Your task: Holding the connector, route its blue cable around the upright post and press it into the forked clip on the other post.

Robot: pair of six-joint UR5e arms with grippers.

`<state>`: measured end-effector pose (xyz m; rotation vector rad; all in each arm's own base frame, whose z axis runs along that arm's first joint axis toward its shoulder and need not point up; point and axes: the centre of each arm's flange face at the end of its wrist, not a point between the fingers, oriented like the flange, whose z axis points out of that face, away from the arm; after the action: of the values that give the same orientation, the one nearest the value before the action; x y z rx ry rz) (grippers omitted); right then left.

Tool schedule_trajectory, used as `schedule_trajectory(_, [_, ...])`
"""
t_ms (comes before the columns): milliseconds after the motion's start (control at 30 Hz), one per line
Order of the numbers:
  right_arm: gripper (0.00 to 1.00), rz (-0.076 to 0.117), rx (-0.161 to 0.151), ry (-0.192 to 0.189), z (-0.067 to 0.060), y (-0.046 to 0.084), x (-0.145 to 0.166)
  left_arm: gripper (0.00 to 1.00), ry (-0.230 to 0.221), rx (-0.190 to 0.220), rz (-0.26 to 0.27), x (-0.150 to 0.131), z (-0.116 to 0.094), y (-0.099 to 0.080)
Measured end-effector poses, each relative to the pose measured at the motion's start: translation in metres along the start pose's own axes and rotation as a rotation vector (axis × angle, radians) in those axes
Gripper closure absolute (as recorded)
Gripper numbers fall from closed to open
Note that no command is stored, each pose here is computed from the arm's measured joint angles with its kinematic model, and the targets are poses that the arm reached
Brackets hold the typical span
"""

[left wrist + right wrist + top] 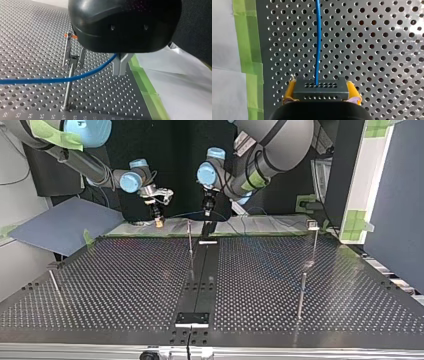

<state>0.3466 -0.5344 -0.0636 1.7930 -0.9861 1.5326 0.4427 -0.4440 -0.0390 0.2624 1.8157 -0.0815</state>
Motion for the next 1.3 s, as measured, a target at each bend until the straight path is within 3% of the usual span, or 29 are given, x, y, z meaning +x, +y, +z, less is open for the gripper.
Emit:
schedule_trajectory(233, [1.0, -0.008, -0.002, -0.008, 0.001, 0.002, 0.001, 0.98, -0.004, -0.001, 0.003, -0.002, 0.002, 0.0])
schedule_trajectory(467, [1.0, -0.048, -0.033, -0.032, -0.001, 0.01, 0.0, 0.98, 0.001, -0.005, 0.019, -0.004, -0.001, -0.003])
schedule_trajectory(800, [1.0, -0.077, -0.041, -0.032, -0.001, 0.017, 0.006, 0.98, -0.012, -0.007, 0.018, -0.015, 0.004, -0.007])
schedule_trajectory(1067, [1.0, -0.086, -0.027, -0.012, 0.001, 0.014, 0.025, 0.98, -0.024, -0.001, 0.015, -0.021, 0.004, -0.012])
schedule_trajectory(1300, [1.0, -0.082, -0.034, -0.01, 0.001, 0.018, 0.026, 0.98, -0.032, -0.005, 0.008, -0.027, 0.004, -0.011])
